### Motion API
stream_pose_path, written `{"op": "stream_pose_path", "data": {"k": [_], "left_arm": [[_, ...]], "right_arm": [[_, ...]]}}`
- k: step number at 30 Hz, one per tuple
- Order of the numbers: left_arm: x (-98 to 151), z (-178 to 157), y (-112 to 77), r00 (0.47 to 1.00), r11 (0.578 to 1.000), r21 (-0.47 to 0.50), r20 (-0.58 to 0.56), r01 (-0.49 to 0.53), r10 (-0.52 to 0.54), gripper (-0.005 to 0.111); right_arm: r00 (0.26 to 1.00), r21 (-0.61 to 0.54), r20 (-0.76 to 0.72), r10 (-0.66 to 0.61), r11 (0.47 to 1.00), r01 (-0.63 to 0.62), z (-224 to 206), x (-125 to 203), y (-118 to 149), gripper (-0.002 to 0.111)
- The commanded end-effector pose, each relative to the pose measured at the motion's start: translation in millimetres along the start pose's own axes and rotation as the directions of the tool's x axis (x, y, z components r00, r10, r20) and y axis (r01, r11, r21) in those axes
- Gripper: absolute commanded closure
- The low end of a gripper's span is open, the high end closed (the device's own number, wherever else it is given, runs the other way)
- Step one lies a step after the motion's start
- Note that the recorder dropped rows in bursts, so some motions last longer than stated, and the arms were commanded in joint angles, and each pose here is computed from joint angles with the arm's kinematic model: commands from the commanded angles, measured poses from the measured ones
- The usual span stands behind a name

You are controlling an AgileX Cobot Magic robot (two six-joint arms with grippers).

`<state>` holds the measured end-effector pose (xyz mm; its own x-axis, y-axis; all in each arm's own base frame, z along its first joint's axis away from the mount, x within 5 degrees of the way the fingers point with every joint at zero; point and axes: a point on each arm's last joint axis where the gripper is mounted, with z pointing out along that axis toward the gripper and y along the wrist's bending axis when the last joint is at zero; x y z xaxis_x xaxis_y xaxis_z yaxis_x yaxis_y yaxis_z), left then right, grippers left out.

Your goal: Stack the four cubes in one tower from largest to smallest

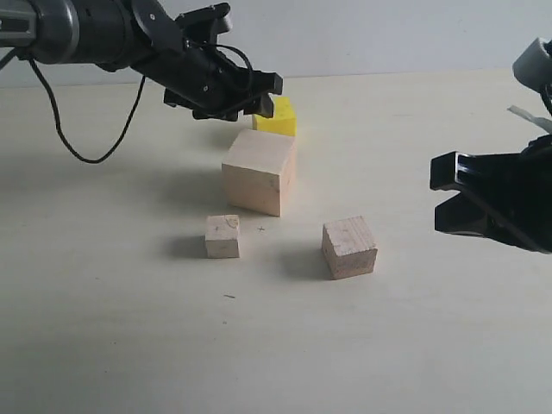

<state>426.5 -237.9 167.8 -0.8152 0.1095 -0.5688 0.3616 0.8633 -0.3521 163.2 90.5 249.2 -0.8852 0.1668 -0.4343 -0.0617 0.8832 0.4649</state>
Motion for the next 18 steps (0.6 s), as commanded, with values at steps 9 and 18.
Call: {"op": "stream_pose_path", "data": {"k": [9,18], "left_arm": [[13,15,15.2,0.989,0.992,-0.057,-0.106,-0.109,0.103,0.048],[16,10,22.3,0.98,0.993,-0.053,-0.179,-0.103,0.092,0.048]], "right_arm": [[1.0,-0.002,0.008,-0.006,1.0,0.006,0,-2,1,0.108],[1.0,-0.002,0.008,-0.006,1.0,0.006,0,-2,1,0.108]]}}
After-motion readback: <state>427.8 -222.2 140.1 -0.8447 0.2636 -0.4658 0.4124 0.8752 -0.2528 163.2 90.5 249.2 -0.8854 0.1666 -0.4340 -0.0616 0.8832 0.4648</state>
